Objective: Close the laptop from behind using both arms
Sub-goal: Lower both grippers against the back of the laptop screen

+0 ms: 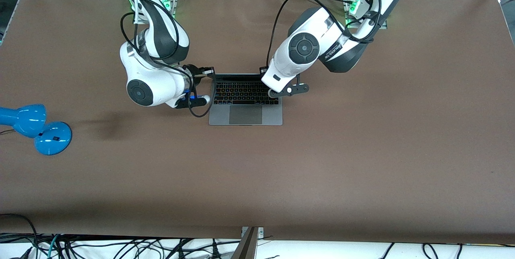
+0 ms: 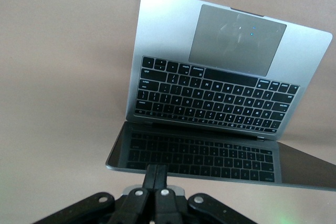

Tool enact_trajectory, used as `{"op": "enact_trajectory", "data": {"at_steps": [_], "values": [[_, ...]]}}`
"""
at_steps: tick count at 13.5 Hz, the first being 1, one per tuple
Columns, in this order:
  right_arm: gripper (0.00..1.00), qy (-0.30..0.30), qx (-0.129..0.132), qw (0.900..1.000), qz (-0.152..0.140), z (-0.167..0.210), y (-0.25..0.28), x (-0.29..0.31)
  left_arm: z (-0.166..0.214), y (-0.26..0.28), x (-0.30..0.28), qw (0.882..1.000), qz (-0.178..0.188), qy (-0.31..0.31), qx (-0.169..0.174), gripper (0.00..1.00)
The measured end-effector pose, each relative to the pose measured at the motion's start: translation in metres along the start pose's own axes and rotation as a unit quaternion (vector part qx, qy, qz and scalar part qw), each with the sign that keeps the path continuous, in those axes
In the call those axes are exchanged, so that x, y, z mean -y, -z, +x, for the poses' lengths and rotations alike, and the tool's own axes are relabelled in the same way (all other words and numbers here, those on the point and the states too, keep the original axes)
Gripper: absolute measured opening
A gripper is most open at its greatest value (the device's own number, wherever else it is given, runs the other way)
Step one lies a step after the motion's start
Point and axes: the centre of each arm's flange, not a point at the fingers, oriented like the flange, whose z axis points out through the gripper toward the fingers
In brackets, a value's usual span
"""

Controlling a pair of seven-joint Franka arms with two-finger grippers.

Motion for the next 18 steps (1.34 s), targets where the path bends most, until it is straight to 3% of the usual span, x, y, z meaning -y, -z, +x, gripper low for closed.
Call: {"op": "enact_trajectory", "data": {"at_steps": [12,18], "values": [[0.01,-0.002,-0.02,1.0,-0.012,0.013,-0.006,-0.007,0.028,-0.005,-0.003,1.0,-0.005,0.003,-0.01,0.01],[0.01,0.007,-0.042,0.999,-0.017,0.022,-0.007,-0.009,0.033,-0.006,-0.002,1.0,-0.009,0.006,-0.014,0.01]]}}
